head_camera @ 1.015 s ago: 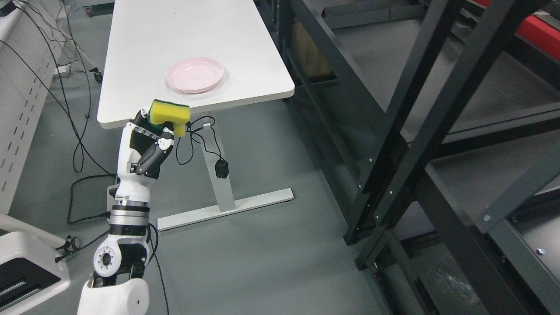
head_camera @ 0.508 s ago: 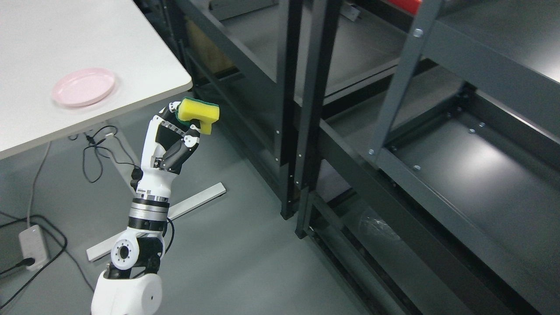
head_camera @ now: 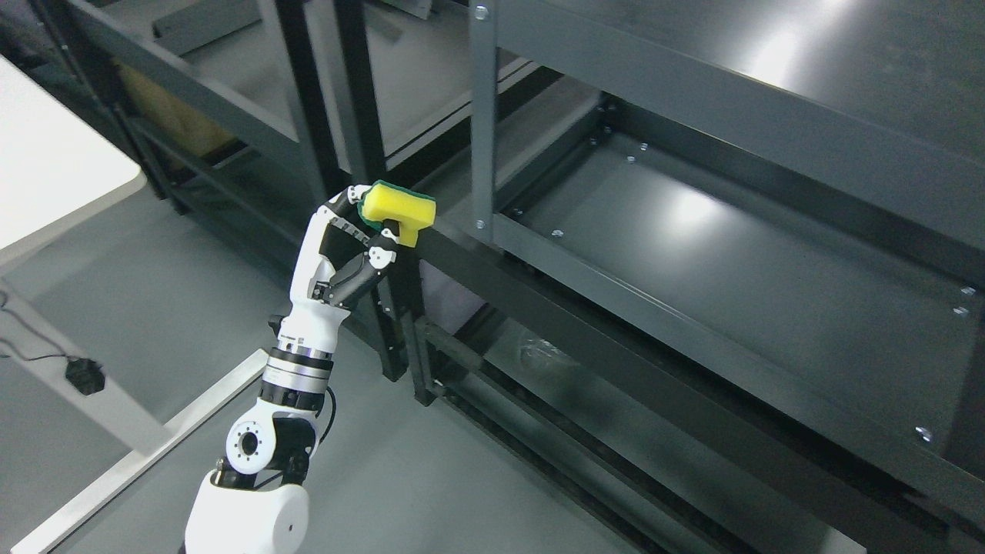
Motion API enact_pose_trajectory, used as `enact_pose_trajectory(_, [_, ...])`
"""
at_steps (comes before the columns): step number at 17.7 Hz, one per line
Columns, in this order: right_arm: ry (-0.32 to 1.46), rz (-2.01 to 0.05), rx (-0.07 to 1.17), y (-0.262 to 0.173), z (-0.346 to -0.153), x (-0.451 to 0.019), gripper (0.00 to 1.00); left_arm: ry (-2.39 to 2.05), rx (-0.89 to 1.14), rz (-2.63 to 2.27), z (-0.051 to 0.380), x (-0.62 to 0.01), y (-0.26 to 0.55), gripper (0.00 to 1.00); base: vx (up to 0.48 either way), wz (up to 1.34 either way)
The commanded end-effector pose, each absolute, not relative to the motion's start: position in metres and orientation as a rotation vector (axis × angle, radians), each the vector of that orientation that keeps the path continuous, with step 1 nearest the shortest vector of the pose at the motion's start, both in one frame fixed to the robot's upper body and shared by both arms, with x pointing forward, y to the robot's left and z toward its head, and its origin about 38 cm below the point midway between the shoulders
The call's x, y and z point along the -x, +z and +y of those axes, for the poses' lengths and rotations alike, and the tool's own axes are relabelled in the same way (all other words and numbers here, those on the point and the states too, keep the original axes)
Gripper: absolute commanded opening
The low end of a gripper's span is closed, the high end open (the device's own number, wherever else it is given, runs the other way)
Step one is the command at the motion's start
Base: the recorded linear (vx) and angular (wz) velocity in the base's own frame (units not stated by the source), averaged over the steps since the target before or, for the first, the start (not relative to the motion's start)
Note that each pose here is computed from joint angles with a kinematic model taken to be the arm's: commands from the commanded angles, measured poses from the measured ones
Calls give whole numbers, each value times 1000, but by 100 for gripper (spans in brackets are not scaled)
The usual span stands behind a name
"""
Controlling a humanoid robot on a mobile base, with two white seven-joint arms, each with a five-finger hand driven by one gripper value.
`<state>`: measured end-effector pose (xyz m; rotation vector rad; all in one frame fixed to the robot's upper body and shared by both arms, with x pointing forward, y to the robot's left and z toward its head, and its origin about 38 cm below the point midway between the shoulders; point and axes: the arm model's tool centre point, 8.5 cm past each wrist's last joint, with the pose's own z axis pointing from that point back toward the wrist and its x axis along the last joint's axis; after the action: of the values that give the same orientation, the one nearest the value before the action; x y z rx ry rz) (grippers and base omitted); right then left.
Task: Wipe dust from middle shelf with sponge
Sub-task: 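Reach the sponge into the middle shelf and wipe toward the shelf's near edge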
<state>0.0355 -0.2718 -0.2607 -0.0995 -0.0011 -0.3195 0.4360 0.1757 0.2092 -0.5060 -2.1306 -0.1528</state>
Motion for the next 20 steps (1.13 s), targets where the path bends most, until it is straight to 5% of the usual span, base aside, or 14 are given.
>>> enact_pose_trajectory(1, [-319,-21,118,-260,-284,-41,100,-304,532,-2121,147,-434,213,1,-83,-627])
enact_pose_trajectory(13, [-321,-21,118,-260,-284,-41,100,-1425,297,-2387,37,-404,282,1,-26,-468])
enact_pose_trajectory(20, [-319,-21,118,-260,-284,-41,100,-1569,246,-2602,36,-370,292,0,-12,-274])
